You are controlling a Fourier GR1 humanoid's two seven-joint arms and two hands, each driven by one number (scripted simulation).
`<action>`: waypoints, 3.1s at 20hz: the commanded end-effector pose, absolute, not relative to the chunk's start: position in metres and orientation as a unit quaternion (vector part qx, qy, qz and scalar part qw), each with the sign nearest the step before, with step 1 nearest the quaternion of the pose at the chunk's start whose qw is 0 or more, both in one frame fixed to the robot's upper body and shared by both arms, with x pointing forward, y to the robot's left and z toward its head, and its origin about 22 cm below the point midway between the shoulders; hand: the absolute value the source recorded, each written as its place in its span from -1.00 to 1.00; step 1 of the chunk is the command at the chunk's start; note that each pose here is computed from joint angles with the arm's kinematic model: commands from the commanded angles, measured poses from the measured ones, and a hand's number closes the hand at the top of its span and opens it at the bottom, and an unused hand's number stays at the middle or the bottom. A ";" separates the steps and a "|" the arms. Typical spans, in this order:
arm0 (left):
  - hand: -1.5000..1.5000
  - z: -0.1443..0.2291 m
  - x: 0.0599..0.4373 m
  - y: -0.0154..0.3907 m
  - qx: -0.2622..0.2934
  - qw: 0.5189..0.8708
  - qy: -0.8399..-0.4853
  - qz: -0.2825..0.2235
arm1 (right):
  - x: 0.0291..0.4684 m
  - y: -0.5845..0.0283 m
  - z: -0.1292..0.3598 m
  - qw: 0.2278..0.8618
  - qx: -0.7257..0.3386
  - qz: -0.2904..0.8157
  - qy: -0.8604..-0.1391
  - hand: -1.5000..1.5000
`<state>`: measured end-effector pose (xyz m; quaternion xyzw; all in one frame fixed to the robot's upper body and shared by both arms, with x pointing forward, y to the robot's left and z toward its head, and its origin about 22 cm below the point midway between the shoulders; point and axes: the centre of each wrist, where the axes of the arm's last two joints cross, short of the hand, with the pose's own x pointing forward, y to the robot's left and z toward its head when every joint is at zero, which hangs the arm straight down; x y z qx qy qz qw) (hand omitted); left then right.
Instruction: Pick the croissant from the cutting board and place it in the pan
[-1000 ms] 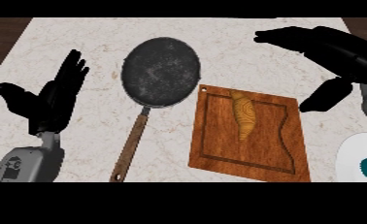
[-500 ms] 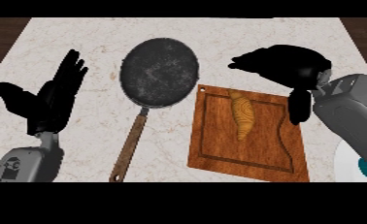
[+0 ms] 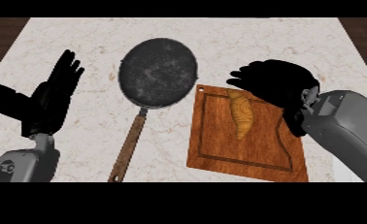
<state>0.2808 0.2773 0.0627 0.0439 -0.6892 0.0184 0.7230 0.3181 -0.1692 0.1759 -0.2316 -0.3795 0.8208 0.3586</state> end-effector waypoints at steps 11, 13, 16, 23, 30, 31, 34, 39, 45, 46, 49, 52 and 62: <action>0.00 0.051 0.271 0.255 0.048 0.728 -0.684 0.015 | 0.296 -0.128 0.148 0.338 -0.263 0.819 -0.381 -1.00; 0.00 0.046 0.275 0.268 0.040 0.726 -0.686 0.017 | 0.294 -0.123 0.128 0.342 -0.280 0.820 -0.363 -1.00; 0.00 0.059 0.281 0.275 0.053 0.724 -0.688 0.016 | 0.307 -0.107 0.115 0.338 -0.298 0.822 -0.349 -1.00; 0.00 0.071 0.288 0.268 0.047 0.722 -0.690 0.020 | 0.308 -0.124 0.095 0.346 -0.294 0.816 -0.357 -1.00; 0.00 0.065 0.288 0.265 0.045 0.716 -0.697 0.016 | 0.321 -0.120 0.080 0.349 -0.296 0.829 -0.321 -1.00; 0.00 0.047 0.286 0.266 0.043 0.724 -0.689 0.016 | 0.317 -0.128 0.094 0.357 -0.290 0.828 -0.322 -1.00; 0.00 0.067 0.270 0.273 0.034 0.725 -0.688 0.024 | 0.333 -0.122 0.084 0.354 -0.292 0.826 -0.327 -1.00; 0.00 0.061 0.288 0.277 0.049 0.727 -0.685 0.023 | 0.334 -0.129 0.058 0.366 -0.274 0.819 -0.346 -1.00; 0.00 0.050 0.289 0.261 0.043 0.729 -0.683 0.018 | 0.342 -0.137 0.041 0.372 -0.266 0.827 -0.328 -1.00; 0.00 0.051 0.271 0.276 0.041 0.725 -0.688 0.015 | 0.350 -0.107 0.041 0.374 -0.259 0.829 -0.325 -1.00; 0.00 0.056 0.292 0.281 0.047 0.726 -0.686 0.017 | 0.345 -0.126 0.031 0.338 -0.237 0.837 -0.360 1.00; 0.00 0.057 0.292 0.271 0.042 0.722 -0.691 0.020 | 0.346 -0.141 0.022 0.333 -0.229 0.835 -0.374 1.00; 0.00 0.049 0.277 0.278 0.048 0.721 -0.691 0.019 | 0.351 -0.134 0.028 0.347 -0.223 0.810 -0.418 1.00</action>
